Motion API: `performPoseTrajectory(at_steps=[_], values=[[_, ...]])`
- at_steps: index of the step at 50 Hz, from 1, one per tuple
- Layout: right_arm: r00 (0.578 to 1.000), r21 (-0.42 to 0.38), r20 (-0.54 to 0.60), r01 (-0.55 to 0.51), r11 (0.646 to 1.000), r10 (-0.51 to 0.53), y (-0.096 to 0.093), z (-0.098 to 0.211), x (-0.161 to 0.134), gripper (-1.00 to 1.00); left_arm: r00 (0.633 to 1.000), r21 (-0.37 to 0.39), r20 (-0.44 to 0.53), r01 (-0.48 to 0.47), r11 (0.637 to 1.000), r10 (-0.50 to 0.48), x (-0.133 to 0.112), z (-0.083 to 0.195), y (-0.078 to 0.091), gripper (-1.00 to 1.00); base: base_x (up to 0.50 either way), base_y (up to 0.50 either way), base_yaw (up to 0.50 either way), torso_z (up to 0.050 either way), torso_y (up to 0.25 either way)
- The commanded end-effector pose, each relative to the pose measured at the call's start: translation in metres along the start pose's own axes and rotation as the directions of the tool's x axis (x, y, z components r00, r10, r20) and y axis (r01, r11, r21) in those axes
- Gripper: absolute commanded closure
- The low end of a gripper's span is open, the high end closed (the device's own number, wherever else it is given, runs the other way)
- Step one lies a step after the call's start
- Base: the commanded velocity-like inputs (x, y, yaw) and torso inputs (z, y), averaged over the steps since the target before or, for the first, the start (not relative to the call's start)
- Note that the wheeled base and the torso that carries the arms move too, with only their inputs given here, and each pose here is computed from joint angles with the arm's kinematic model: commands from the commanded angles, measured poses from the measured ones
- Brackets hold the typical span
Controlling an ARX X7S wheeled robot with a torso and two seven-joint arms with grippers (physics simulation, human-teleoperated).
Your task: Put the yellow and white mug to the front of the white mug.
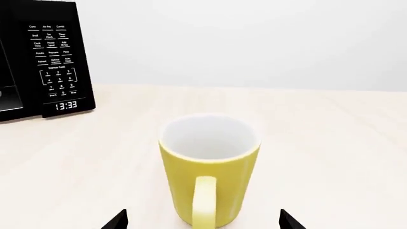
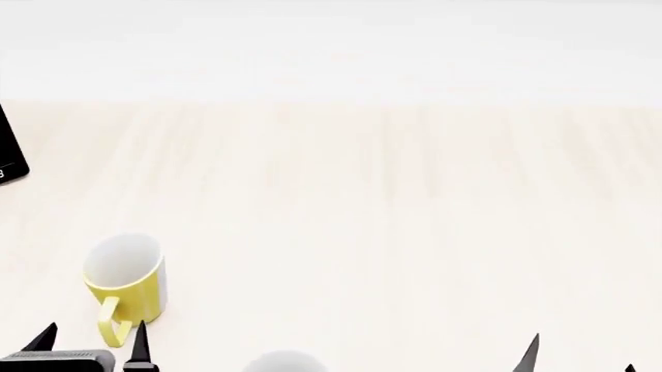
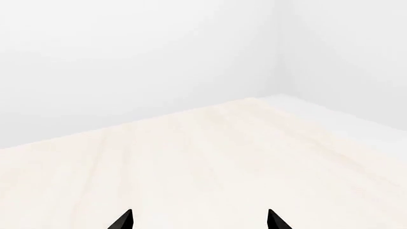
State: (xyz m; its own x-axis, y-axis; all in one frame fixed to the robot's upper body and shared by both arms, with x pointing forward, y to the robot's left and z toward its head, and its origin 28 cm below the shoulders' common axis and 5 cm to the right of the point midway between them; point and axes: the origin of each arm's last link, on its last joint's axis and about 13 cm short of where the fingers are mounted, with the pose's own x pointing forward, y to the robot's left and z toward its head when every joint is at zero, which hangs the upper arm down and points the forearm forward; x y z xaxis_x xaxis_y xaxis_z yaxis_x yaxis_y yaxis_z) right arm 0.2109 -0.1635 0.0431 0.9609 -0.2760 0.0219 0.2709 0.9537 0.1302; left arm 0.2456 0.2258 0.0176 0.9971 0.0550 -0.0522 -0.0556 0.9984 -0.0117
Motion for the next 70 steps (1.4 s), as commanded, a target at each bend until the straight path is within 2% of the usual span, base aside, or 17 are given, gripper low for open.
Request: performPoseTrajectory(at_steps=[1,15,30,49,50,70], values=[[1.0,-0.001,-0.001,0.0,1.0,0.0,0.0,-0.001,0.0,-1.0,1.0,0.037,-0.02,-0.016,0.999,0.016,0.007,-0.004,0.003,-1.0,0.0,0.0,0.0,0.0,0.0],[1.0,0.001,0.002,0.003,1.0,-0.003,-0.001,0.0,-0.001,-1.0,0.998,0.05,-0.062,-0.025,0.998,0.028,0.015,-0.014,0.005,-1.0,0.0,0.0,0.0,0.0,0.0],[1.0,0.003,-0.001,0.007,1.0,-0.007,-0.001,-0.002,-0.001,-1.0,0.997,0.025,-0.069,-0.022,0.999,0.024,0.024,-0.016,0.006,-1.0,0.0,0.0,0.0,0.0,0.0],[1.0,0.003,-0.007,0.002,1.0,-0.002,0.001,-0.004,-0.001,-1.0,0.998,0.031,-0.057,0.033,0.999,-0.031,0.03,-0.013,0.01,-1.0,0.0,0.0,0.0,0.0,0.001],[1.0,0.002,-0.006,0.0,1.0,0.0,0.001,-0.003,-0.001,-1.0,0.998,0.031,-0.047,0.042,0.999,-0.041,0.029,-0.013,0.01,1.0,0.0,0.0,0.0,0.0,0.0],[1.0,0.0,-0.007,-0.007,1.0,0.007,0.003,-0.003,0.001,-1.0,0.995,0.034,-0.027,0.098,0.995,-0.097,0.028,-0.013,0.012,1.0,0.0,0.0,0.0,0.0,0.0]])
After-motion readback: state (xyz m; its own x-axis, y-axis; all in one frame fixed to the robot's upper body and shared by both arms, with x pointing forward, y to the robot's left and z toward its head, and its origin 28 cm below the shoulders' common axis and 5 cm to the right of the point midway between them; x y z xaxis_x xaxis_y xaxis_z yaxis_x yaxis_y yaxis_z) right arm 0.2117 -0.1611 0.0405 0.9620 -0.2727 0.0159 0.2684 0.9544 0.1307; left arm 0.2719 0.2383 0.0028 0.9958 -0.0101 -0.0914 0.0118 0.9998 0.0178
